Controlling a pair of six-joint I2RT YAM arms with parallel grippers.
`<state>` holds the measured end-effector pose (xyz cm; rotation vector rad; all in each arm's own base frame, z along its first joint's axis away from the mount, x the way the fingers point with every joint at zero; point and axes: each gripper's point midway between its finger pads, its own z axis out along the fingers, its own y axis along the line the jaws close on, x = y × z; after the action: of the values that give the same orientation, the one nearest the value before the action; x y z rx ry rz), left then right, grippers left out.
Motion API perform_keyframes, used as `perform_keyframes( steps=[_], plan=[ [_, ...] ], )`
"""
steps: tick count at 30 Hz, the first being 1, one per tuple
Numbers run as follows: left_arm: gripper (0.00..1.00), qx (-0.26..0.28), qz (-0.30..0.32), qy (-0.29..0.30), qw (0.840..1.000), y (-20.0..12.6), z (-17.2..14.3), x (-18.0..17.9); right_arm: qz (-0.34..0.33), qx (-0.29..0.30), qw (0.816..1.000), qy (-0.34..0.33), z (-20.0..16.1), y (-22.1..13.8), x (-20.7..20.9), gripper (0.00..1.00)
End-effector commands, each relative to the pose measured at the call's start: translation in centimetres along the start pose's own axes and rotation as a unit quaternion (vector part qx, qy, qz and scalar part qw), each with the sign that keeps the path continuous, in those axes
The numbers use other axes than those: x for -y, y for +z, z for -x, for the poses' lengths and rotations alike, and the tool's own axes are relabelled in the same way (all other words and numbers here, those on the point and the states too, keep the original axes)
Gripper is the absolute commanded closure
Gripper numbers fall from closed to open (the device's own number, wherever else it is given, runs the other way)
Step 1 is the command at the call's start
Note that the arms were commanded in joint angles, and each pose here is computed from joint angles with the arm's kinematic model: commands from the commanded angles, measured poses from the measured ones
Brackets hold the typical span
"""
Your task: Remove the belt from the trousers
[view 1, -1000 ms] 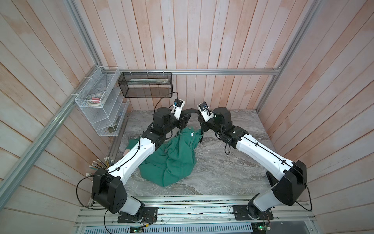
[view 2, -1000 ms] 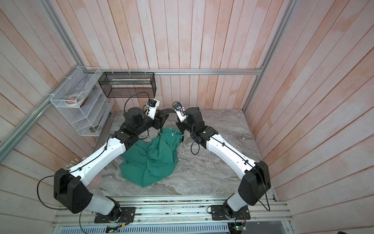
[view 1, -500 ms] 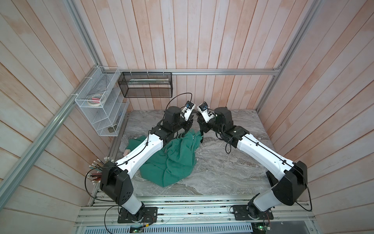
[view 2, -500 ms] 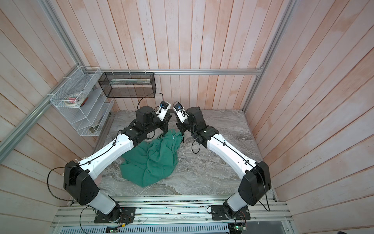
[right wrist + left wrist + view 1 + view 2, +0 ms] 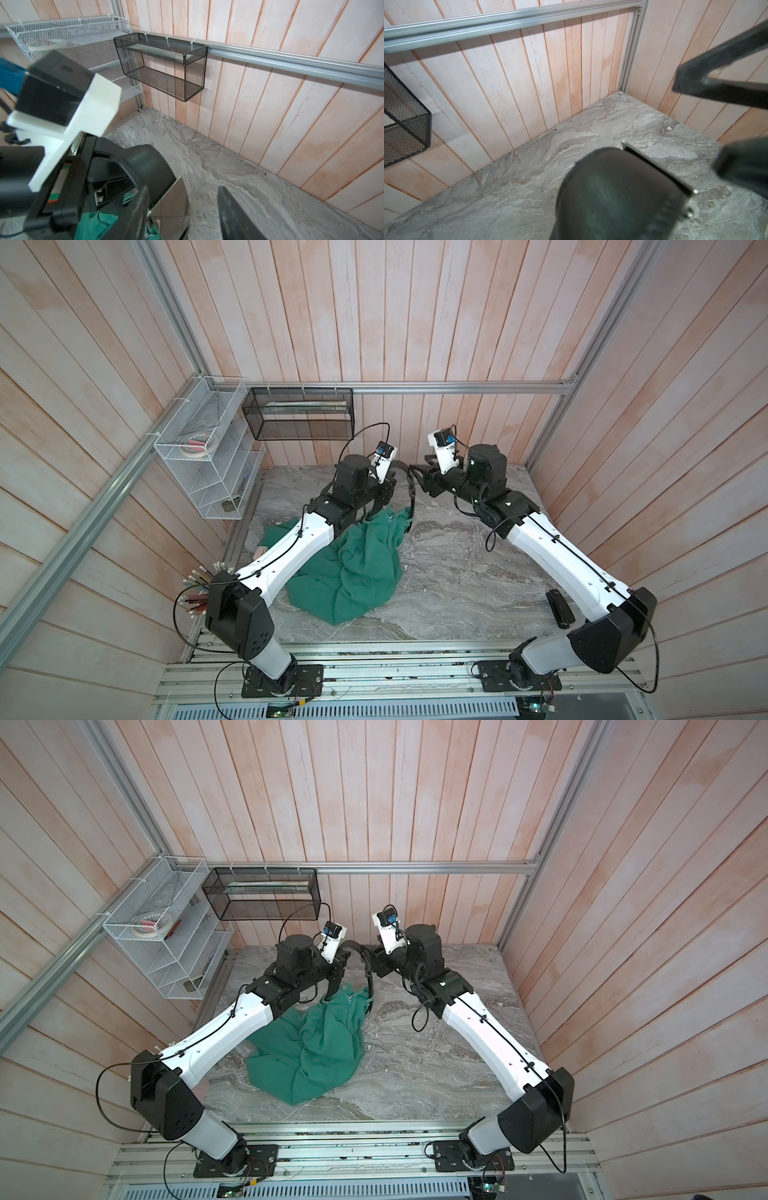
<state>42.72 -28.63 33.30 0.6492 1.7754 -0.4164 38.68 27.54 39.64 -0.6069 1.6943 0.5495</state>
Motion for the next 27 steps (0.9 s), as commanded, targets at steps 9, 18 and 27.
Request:
perform_keyframes(
  steps=[9, 18, 27],
  plan=[
    [1.0, 0.018, 0.003, -0.025, 1.0, -0.1, 2.0, -0.5, 0.062, -0.021, 0.997, 0.028, -0.3, 0.7, -1.9, 0.38],
    [1.0, 0.011, 0.002, -0.03, 0.999, 0.1, 1.7, -0.4, 0.057, -0.057, 0.996, 0.03, -2.4, 1.4, -2.1, 0.38],
    [1.0, 0.006, 0.0, -0.035, 0.999, 0.1, 1.4, -0.3, 0.011, -0.087, 0.995, 0.037, -4.2, 2.8, -0.5, 0.69]
  ],
)
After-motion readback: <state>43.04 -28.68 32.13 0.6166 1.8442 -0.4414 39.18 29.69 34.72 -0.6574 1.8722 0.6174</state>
